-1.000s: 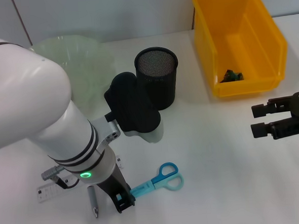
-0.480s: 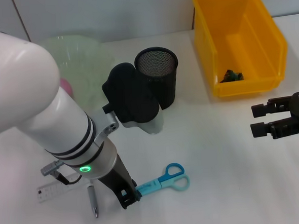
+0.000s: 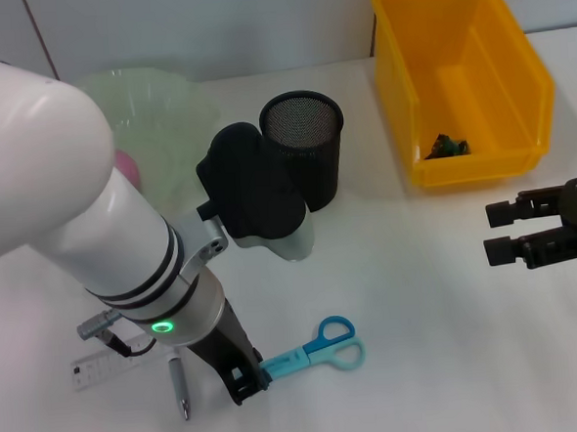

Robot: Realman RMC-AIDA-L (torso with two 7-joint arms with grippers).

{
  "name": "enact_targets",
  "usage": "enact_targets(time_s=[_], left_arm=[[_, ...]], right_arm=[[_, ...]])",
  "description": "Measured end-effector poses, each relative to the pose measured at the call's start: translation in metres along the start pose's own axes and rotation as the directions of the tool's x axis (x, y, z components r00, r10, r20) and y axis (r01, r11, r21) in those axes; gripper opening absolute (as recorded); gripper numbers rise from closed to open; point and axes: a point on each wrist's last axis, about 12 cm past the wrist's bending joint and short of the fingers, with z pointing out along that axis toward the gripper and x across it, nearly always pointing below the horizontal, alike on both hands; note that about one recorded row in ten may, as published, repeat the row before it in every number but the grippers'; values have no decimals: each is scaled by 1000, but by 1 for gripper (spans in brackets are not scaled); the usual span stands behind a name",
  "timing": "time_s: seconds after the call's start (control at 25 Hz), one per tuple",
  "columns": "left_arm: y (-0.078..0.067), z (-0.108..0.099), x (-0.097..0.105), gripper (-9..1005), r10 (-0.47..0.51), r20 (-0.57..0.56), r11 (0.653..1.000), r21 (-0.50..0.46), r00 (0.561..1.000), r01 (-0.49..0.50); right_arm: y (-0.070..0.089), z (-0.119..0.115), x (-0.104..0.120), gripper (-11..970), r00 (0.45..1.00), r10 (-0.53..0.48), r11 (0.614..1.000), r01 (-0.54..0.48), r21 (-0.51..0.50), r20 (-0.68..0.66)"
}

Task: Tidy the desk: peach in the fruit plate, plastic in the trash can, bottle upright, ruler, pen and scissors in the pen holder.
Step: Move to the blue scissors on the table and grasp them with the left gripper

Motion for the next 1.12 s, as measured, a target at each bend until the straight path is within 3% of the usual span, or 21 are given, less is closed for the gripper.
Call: enact_targets(time_s=[0.56,0.8,1.12], left_arm=[[0,4,3,183,1,-24,1000,1,1000,-1],[-1,5,8,184,20,-84,1000,-5,996,-20],[-2,4,9,134,33,-108,999,-5,994,-34]], right_arm=[[0,1,-1,811,1000,-1,1000,1,-1,2],[0,0,-2,811,1000,0,1000,0,2,7],[0,0,-2,811,1000,2,1000,-2,0,10]])
